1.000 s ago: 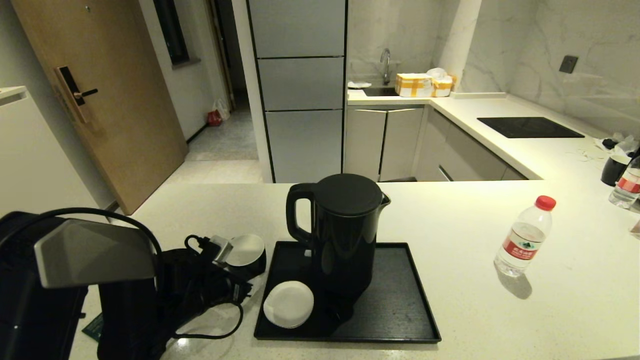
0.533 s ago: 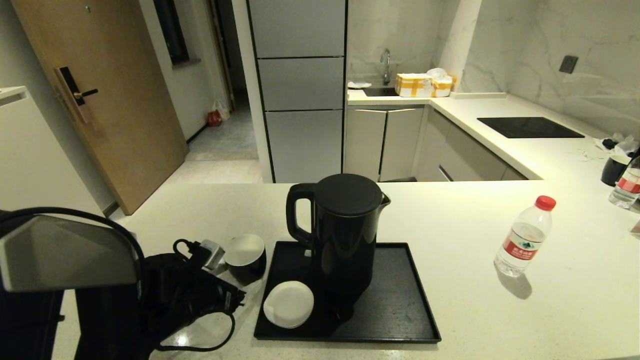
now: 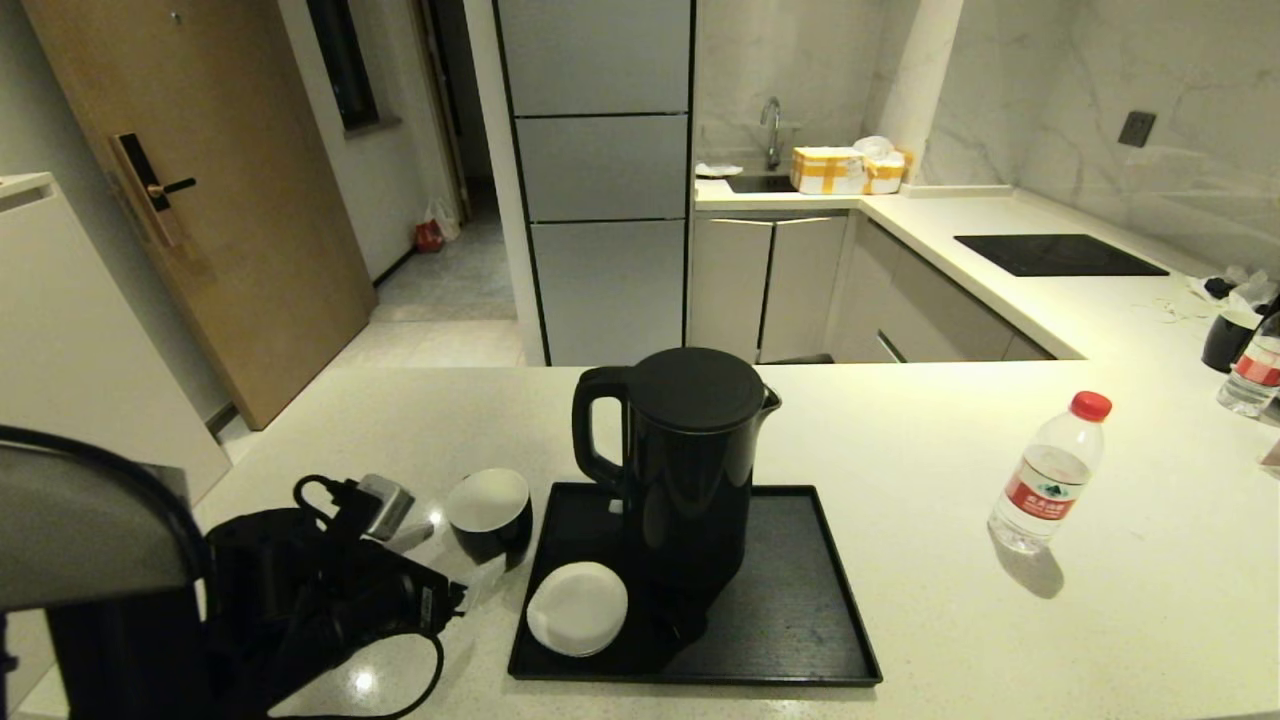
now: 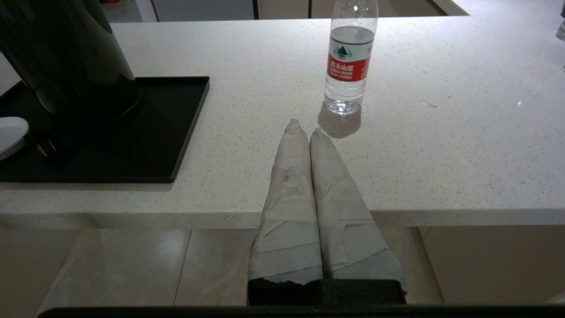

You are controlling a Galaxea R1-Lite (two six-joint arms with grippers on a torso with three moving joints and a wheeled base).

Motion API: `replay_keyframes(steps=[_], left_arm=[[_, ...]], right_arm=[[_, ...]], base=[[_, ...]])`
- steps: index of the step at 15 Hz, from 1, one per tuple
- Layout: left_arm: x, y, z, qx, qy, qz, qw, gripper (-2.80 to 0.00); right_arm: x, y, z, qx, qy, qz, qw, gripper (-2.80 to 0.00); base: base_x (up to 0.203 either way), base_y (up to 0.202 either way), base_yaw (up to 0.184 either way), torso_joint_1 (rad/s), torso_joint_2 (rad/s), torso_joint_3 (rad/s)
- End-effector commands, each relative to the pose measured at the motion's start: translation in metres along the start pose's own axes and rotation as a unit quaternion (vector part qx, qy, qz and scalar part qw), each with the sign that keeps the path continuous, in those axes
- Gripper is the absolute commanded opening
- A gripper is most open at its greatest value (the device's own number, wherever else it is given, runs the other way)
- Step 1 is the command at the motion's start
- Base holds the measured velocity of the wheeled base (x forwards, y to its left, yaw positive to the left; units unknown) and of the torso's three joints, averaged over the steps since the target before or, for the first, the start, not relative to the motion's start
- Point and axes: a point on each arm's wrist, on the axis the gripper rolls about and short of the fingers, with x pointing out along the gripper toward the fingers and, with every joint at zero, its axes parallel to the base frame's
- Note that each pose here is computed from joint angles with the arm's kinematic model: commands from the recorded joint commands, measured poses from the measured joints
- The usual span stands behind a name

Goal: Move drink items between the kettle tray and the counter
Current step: Pick up the kettle

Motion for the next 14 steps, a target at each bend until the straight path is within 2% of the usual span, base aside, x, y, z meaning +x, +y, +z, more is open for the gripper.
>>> replay_keyframes(steps=[1,4,6,8,9,11,12,13,14], left_arm=[[-0.039,-0.005,0.032,0.005,-0.072,0.029,0.9969,-2.80],[-0.071,-0.004,0.052,0.000,-0.119,0.117,0.9859,-2.80],[-0.086,0.000,0.070,0.003,-0.136,0.194,0.9714,-2.80],[-0.110,0.002,0.098,0.000,-0.153,0.239,0.9589,-2.80],[-0.127,0.000,0.118,-0.004,-0.148,0.250,0.9569,-2.80],[-0.178,-0.011,0.156,-0.023,-0.098,0.243,0.9648,-2.80],[-0.213,-0.022,0.166,-0.032,-0.081,0.236,0.9678,-2.80],[-0.249,-0.035,0.171,-0.039,-0.082,0.231,0.9686,-2.80],[-0.284,-0.048,0.168,-0.042,-0.101,0.229,0.9673,-2.80]], right_arm=[[0.000,0.000,0.000,0.000,0.001,0.000,1.000,-2.80],[0.000,0.000,0.000,0.000,0.001,0.000,1.000,-2.80],[0.000,0.000,0.000,-0.001,0.001,0.000,1.000,-2.80],[0.000,0.000,0.000,0.000,0.001,0.000,1.000,-2.80],[0.000,0.000,0.000,-0.001,0.001,0.000,1.000,-2.80],[0.000,0.000,0.000,-0.001,0.001,0.000,1.000,-2.80],[0.000,0.000,0.000,0.000,0.001,0.000,1.000,-2.80],[0.000,0.000,0.000,-0.001,0.001,0.000,1.000,-2.80],[0.000,0.000,0.000,-0.001,0.001,0.000,1.000,-2.80]], base=[[0.000,0.000,0.000,0.000,0.00,0.000],[0.000,0.000,0.000,0.000,0.00,0.000],[0.000,0.000,0.000,0.000,0.00,0.000],[0.000,0.000,0.000,0.000,0.00,0.000],[0.000,0.000,0.000,0.000,0.00,0.000],[0.000,0.000,0.000,0.000,0.00,0.000],[0.000,0.000,0.000,0.000,0.00,0.000],[0.000,0.000,0.000,0.000,0.00,0.000],[0.000,0.000,0.000,0.000,0.00,0.000]])
